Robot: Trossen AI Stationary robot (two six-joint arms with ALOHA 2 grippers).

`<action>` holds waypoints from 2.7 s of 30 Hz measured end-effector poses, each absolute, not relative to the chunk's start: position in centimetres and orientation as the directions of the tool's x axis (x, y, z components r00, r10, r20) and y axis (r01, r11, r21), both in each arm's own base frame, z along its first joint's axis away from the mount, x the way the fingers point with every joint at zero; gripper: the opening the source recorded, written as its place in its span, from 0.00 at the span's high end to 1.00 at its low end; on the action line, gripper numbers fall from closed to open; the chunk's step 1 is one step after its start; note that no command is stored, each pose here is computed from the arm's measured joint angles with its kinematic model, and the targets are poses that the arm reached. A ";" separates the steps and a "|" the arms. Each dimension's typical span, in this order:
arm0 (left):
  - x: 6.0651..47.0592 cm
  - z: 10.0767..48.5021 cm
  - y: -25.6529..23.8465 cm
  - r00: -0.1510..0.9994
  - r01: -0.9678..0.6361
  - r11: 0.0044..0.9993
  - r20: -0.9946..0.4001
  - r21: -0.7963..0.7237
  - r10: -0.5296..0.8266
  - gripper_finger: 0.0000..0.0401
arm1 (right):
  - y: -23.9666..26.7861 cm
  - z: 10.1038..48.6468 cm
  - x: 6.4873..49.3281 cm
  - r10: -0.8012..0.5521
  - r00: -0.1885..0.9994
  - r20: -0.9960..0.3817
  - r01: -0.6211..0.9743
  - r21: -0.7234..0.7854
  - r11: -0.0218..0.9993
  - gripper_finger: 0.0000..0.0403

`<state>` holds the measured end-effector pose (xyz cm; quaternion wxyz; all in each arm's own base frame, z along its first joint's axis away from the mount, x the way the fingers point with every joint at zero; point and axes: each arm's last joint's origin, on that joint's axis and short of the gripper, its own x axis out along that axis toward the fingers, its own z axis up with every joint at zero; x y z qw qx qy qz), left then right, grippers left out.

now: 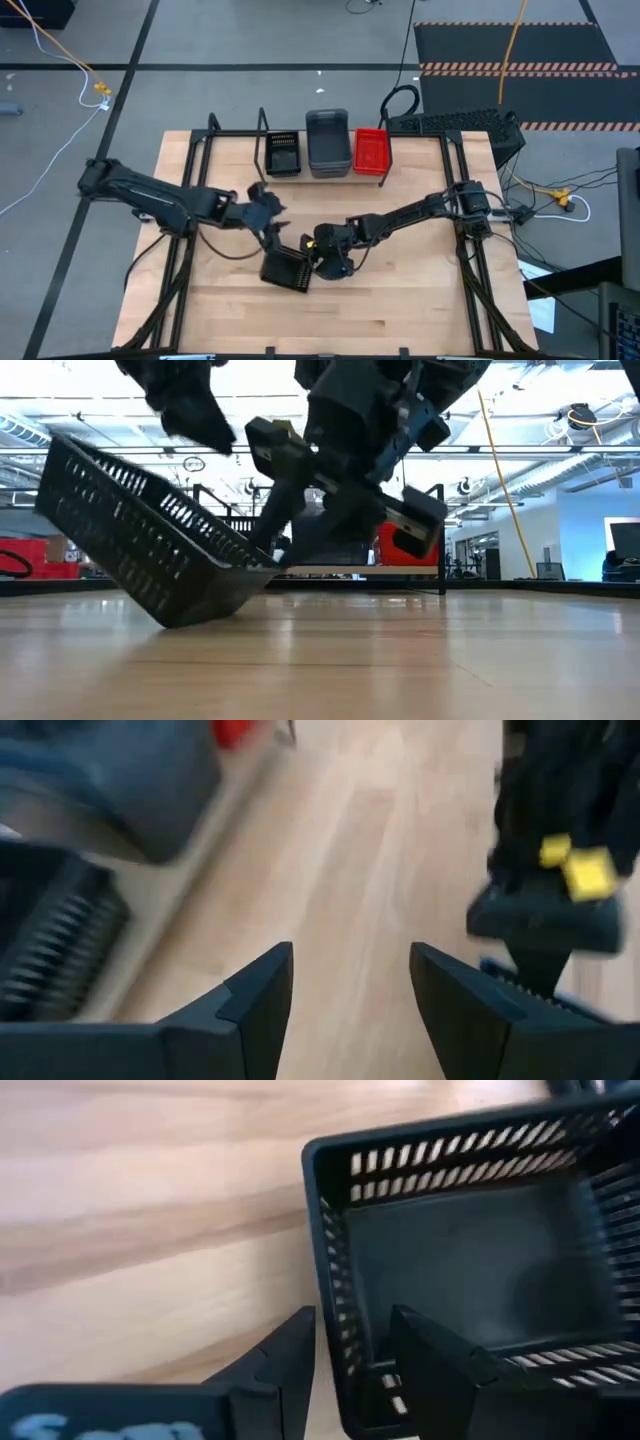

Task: Stack baskets on shelf by color
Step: Stack the black bin on top of the other black bins on the shelf

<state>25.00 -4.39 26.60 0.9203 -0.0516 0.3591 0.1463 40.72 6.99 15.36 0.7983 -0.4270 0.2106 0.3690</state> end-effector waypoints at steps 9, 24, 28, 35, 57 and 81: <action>22.9 29.4 -4.6 0.776 -0.366 0.930 -0.552 -0.003 0.304 0.49 | 6.9 16.3 40.6 0.414 0.652 -0.635 -0.755 -0.498 0.425 0.68; 22.8 29.9 -4.4 0.766 -0.458 0.887 -0.479 0.061 0.428 0.49 | 6.4 15.0 41.6 0.406 0.692 -0.597 -0.722 -0.565 0.400 0.68; 22.8 29.9 -4.4 0.759 -0.475 0.877 -0.470 0.073 0.450 0.49 | 6.3 13.6 41.8 0.404 0.677 -0.616 -0.736 -0.547 0.399 0.68; 22.7 29.8 -4.4 0.754 -0.478 0.875 -0.477 0.076 0.453 0.49 | 6.4 13.1 41.9 0.404 0.674 -0.618 -0.735 -0.503 0.456 0.81; 14.6 33.3 -2.4 0.640 -0.733 0.678 -0.291 0.048 0.712 0.49 | -0.9 34.2 36.7 -0.191 0.844 -0.502 -0.090 -0.482 0.871 1.00; 13.7 29.0 -2.0 0.511 -0.805 0.571 -0.304 0.159 0.804 0.49 | -14.0 27.5 47.7 -0.272 0.664 -0.697 0.062 -0.311 0.948 1.00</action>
